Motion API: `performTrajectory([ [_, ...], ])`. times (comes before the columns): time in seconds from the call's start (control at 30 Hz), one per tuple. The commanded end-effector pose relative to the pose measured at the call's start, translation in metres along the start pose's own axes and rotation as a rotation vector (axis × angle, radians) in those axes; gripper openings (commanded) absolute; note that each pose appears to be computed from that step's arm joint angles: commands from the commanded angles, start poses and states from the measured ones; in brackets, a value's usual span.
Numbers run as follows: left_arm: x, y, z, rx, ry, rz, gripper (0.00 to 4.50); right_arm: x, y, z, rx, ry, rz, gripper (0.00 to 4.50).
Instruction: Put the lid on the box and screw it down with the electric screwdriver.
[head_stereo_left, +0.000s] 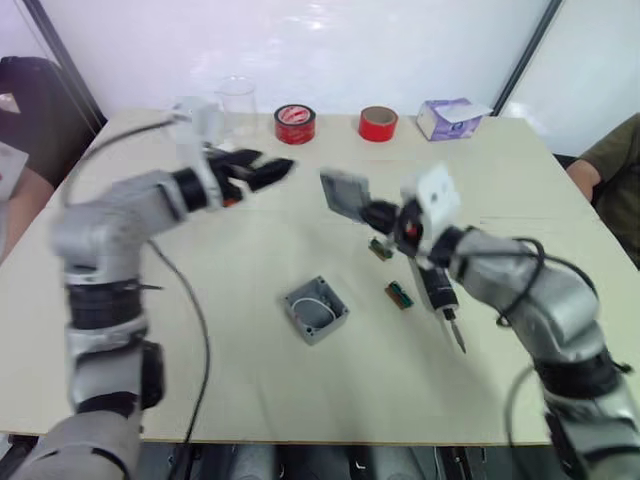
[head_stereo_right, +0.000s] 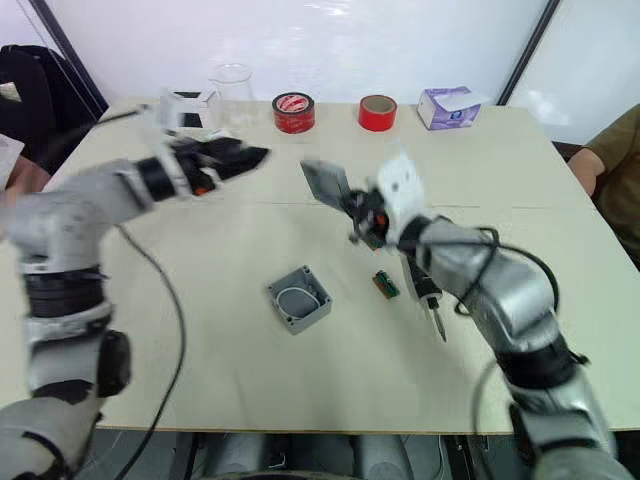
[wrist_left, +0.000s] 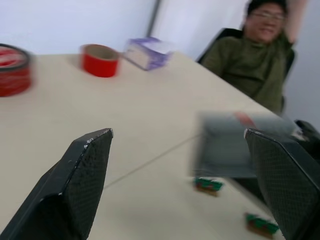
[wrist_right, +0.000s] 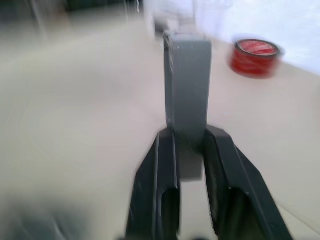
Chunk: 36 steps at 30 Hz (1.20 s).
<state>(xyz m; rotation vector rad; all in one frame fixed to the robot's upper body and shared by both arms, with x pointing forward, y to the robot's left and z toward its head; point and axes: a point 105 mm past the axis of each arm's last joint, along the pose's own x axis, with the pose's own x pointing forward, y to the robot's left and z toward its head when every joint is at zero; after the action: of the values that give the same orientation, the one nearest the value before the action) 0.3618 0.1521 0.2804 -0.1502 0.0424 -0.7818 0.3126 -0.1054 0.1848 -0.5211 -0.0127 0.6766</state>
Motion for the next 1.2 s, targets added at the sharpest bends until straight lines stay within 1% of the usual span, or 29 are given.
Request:
performTrajectory([
  [0.03,0.008,-0.010,0.002,0.027,0.024,-0.080,2.92,-0.008,0.021,0.024,-0.331,-0.110,0.000,0.12],
  [0.07,0.012,-0.010,0.000,0.032,0.036,-0.085,2.65,-0.009,0.026,0.023,-0.394,-0.108,-0.005,0.12],
  [0.1,0.015,-0.011,-0.002,0.041,0.047,-0.090,2.07,-0.010,0.030,0.024,-0.451,-0.111,-0.010,0.12],
  [0.27,0.031,-0.022,-0.022,0.103,0.122,-0.162,0.31,-0.015,0.056,0.026,-0.717,-0.129,0.020,0.12],
  [0.3,0.034,-0.025,-0.026,0.115,0.136,-0.179,0.08,-0.017,0.060,0.025,-0.762,-0.131,0.025,0.12],
  [0.4,0.042,-0.038,-0.036,0.159,0.181,-0.243,0.08,-0.020,0.069,0.020,-0.850,-0.111,0.020,0.12],
  [0.5,0.050,-0.052,-0.043,0.219,0.212,-0.311,0.08,-0.023,0.068,0.015,-0.904,-0.081,-0.004,0.12],
  [0.57,0.052,-0.056,-0.049,0.259,0.232,-0.346,0.08,-0.023,0.069,0.014,-0.936,-0.071,-0.023,0.12],
  [0.73,0.052,-0.064,-0.061,0.299,0.282,-0.432,0.08,-0.022,0.075,0.012,-0.955,-0.055,-0.043,0.12],
  [0.9,0.048,-0.067,-0.080,0.402,0.371,-0.510,0.08,-0.021,0.084,0.007,-0.955,-0.039,-0.030,0.12],
  [1.03,0.044,-0.064,-0.091,0.418,0.419,-0.540,0.08,-0.021,0.091,0.004,-0.955,-0.038,-0.016,0.12],
  [1.2,0.038,-0.062,-0.103,0.448,0.474,-0.573,0.08,-0.020,0.092,0.002,-0.964,-0.034,-0.005,0.12],
])
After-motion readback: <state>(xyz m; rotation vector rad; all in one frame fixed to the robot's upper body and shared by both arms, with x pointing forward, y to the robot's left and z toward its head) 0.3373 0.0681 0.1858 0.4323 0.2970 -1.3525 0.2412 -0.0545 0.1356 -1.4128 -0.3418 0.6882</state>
